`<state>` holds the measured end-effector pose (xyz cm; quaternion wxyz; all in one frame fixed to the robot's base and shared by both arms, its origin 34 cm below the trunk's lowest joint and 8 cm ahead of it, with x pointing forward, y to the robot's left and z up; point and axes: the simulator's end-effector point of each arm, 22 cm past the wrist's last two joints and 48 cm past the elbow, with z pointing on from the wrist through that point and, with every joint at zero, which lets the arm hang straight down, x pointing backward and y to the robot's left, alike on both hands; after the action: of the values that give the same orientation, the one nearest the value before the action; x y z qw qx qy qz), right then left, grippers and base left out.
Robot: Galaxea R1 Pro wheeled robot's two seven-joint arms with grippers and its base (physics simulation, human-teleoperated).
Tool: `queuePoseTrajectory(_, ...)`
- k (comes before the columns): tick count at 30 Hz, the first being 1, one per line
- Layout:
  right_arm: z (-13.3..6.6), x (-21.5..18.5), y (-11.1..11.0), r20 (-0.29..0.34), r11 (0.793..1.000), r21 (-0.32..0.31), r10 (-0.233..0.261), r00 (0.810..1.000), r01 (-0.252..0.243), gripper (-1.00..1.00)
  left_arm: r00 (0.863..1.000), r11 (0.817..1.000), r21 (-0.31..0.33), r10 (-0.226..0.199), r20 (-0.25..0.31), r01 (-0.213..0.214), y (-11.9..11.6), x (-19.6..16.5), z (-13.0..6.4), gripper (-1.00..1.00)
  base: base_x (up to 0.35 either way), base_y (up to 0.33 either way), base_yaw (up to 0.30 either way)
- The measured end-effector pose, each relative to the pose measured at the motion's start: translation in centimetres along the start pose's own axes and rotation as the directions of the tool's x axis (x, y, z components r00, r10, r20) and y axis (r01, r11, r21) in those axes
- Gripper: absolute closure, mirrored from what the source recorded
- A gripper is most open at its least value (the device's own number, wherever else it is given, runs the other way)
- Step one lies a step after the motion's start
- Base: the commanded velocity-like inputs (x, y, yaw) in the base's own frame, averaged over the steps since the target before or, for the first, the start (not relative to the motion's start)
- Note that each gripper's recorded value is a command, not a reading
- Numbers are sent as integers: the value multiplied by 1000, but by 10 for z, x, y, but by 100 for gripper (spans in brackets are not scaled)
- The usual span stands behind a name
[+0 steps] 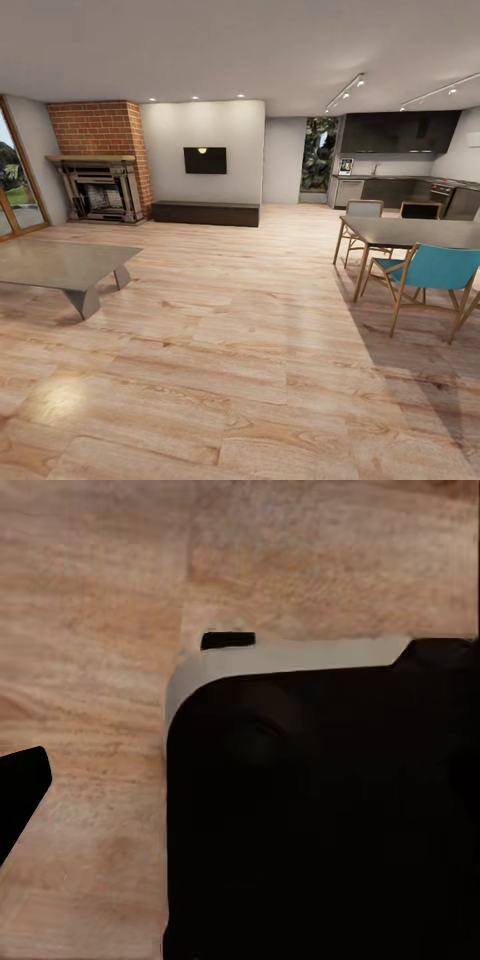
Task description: Pick up the poster from the kitchen countertop and hang it on one of the wall nails in the kitchen.
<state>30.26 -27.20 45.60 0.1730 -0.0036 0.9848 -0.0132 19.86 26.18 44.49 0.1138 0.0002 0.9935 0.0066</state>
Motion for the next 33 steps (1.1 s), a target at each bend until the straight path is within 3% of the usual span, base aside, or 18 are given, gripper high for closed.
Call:
queuePoseTrajectory(1,-1,-101,-2,207,1000,3,-1,978,0,-100,989,1000,-3,2,148,-1,2,-69,1,-100,0,0,0)
queuePoseTrajectory(2,-16,-177,-3,363,1000,5,-2,932,0,-100,941,1000,-5,3,339,-1,3,-162,-15,-100,0,0,0)
queuePoseTrajectory(3,-14,-169,-4,346,1000,6,-1,938,-1,-100,895,1000,-6,5,447,-2,4,-216,-32,-100,0,0,0)
queuePoseTrajectory(7,-17,-181,-12,372,1000,18,-10,928,4,-100,887,1000,-12,2,462,4,8,-221,-35,-100,0,0,0)
queuePoseTrajectory(15,-16,-176,-13,365,1000,19,-14,931,7,-100,888,1000,-13,-1,459,8,10,-220,-34,-100,45,0,0)
queuePoseTrajectory(20,-16,-170,-25,354,999,35,-21,935,9,-100,891,1000,-11,-2,454,8,9,-217,-33,-100,292,0,0)
queuePoseTrajectory(33,-16,-169,-25,353,999,34,-22,935,10,-100,891,1000,-11,-3,454,9,10,-217,-33,-100,331,0,0)
